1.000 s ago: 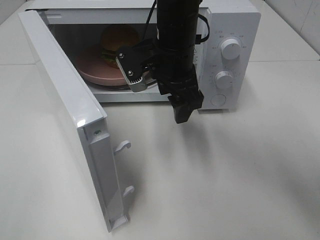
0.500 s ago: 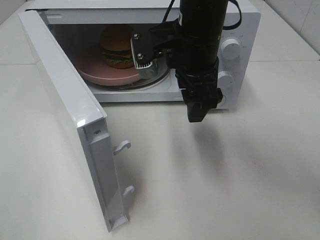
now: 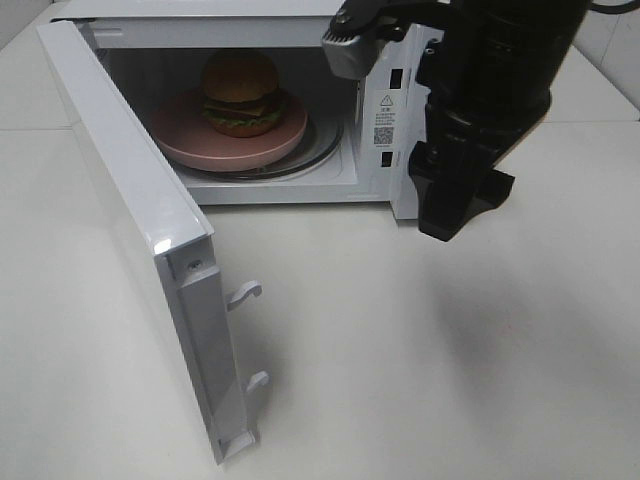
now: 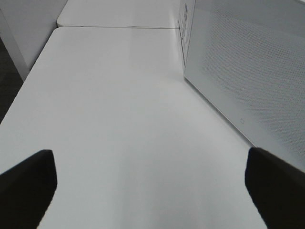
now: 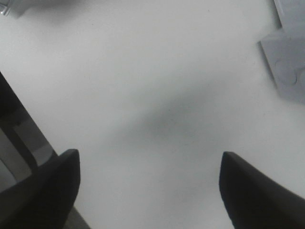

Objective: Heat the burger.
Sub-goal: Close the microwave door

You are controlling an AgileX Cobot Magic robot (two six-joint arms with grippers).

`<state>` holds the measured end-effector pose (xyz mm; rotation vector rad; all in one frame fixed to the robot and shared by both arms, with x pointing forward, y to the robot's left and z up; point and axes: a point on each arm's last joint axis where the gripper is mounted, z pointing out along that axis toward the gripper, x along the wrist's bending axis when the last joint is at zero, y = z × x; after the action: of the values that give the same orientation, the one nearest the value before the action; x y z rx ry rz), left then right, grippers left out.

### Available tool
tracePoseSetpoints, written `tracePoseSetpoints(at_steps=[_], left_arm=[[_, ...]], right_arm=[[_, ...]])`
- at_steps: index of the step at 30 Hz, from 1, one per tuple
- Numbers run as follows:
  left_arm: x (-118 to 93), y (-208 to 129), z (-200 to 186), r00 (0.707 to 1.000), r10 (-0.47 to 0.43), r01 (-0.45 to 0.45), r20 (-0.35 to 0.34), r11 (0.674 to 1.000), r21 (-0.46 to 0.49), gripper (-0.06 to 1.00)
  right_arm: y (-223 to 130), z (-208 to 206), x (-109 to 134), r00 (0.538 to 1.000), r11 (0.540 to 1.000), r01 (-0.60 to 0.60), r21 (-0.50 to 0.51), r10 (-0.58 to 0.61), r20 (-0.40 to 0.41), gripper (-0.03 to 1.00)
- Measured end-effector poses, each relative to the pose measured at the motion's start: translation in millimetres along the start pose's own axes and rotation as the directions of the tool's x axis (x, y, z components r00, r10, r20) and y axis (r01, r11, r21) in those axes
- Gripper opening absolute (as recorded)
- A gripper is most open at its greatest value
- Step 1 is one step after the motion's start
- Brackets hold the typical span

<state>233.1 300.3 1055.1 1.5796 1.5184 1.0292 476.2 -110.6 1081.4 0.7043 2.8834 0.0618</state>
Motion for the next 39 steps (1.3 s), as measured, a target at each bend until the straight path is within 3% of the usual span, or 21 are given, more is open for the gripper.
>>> tracePoseSetpoints(at_steps=[1, 3, 6, 7, 9, 11, 12, 13, 14, 15, 16, 17, 18, 20, 21, 23, 26, 28, 32, 38, 39], left_arm=[[0.0, 0.0, 0.0, 1.000, 0.000, 0.000, 0.000, 1.000, 0.000, 1.00], [0.0, 0.0, 0.0, 1.000, 0.000, 0.000, 0.000, 1.000, 0.000, 1.00], [0.0, 0.0, 0.0, 1.000, 0.000, 0.000, 0.000, 1.000, 0.000, 1.00], [0.0, 0.0, 0.0, 1.000, 0.000, 0.000, 0.000, 1.000, 0.000, 1.00], [0.0, 0.0, 0.0, 1.000, 0.000, 0.000, 0.000, 1.000, 0.000, 1.00], [0.0, 0.0, 0.0, 1.000, 0.000, 0.000, 0.000, 1.000, 0.000, 1.00], [0.0, 0.0, 0.0, 1.000, 0.000, 0.000, 0.000, 1.000, 0.000, 1.00], [0.0, 0.0, 0.0, 1.000, 0.000, 0.000, 0.000, 1.000, 0.000, 1.00], [0.0, 0.0, 0.0, 1.000, 0.000, 0.000, 0.000, 1.000, 0.000, 1.00], [0.0, 0.0, 0.0, 1.000, 0.000, 0.000, 0.000, 1.000, 0.000, 1.00], [0.0, 0.0, 0.0, 1.000, 0.000, 0.000, 0.000, 1.000, 0.000, 1.00], [0.0, 0.0, 0.0, 1.000, 0.000, 0.000, 0.000, 1.000, 0.000, 1.00], [0.0, 0.0, 0.0, 1.000, 0.000, 0.000, 0.000, 1.000, 0.000, 1.00], [0.0, 0.0, 0.0, 1.000, 0.000, 0.000, 0.000, 1.000, 0.000, 1.00], [0.0, 0.0, 0.0, 1.000, 0.000, 0.000, 0.000, 1.000, 0.000, 1.00], [0.0, 0.0, 0.0, 1.000, 0.000, 0.000, 0.000, 1.000, 0.000, 1.00], [0.0, 0.0, 0.0, 1.000, 0.000, 0.000, 0.000, 1.000, 0.000, 1.00], [0.0, 0.0, 0.0, 1.000, 0.000, 0.000, 0.000, 1.000, 0.000, 1.00], [0.0, 0.0, 0.0, 1.000, 0.000, 0.000, 0.000, 1.000, 0.000, 1.00], [0.0, 0.0, 0.0, 1.000, 0.000, 0.000, 0.000, 1.000, 0.000, 1.00], [0.0, 0.0, 0.0, 1.000, 0.000, 0.000, 0.000, 1.000, 0.000, 1.00]], right_arm=[[0.0, 0.0, 0.0, 1.000, 1.000, 0.000, 0.000, 0.000, 0.000, 0.76], [-19.4, -1.8, -3.5, 0.989, 0.989, -0.149, 0.009, 0.149, 0.003, 0.76], [-25.0, -1.9, -4.7, 0.982, 0.982, -0.187, 0.013, 0.187, 0.005, 0.76], [-39.9, -3.5, -8.0, 0.963, 0.963, -0.270, 0.017, 0.270, 0.018, 0.76], [-47.0, -5.3, -9.5, 0.951, 0.951, -0.308, 0.014, 0.307, 0.026, 0.76], [-71.5, -6.5, -15.5, 0.899, 0.899, -0.437, 0.018, 0.436, 0.042, 0.76], [-87.6, -6.1, -20.2, 0.847, 0.847, -0.531, 0.012, 0.530, 0.052, 0.76], [-87.6, -6.1, -20.2, 0.847, 0.847, -0.531, 0.012, 0.530, 0.052, 0.76], [-96.8, -5.1, -22.8, 0.812, 0.813, -0.582, 0.011, 0.581, 0.057, 0.76], [-114.4, -3.0, -27.1, 0.740, 0.742, -0.670, 0.004, 0.668, 0.073, 0.76], [-114.4, -3.0, -27.1, 0.740, 0.742, -0.670, 0.004, 0.668, 0.073, 0.76], [-132.2, 0.4, -30.6, 0.676, 0.679, -0.734, 0.007, 0.730, 0.097, 0.76], [-132.2, 0.4, -30.6, 0.676, 0.679, -0.734, 0.007, 0.730, 0.097, 0.76], [-160.3, 6.5, -32.3, 0.587, 0.590, -0.807, 0.023, 0.798, 0.135, 0.76], [-160.3, 6.5, -32.3, 0.587, 0.590, -0.807, 0.023, 0.798, 0.135, 0.76], [-181.9, 9.0, -27.4, 0.517, 0.519, -0.854, 0.024, 0.843, 0.152, 0.76], [-186.7, 9.8, -25.0, 0.503, 0.506, -0.862, 0.024, 0.850, 0.155, 0.76], [-204.7, 12.2, -7.1, 0.465, 0.471, -0.882, 0.004, 0.871, 0.157, 0.76], [-216.6, 10.5, 9.8, 0.457, 0.468, -0.883, -0.045, 0.877, 0.150, 0.76], [-243.6, 3.9, 49.3, 0.437, 0.454, -0.863, -0.223, 0.891, 0.124, 0.76], [-253.2, 1.3, 63.3, 0.428, 0.441, -0.846, -0.301, 0.897, 0.112, 0.76]])
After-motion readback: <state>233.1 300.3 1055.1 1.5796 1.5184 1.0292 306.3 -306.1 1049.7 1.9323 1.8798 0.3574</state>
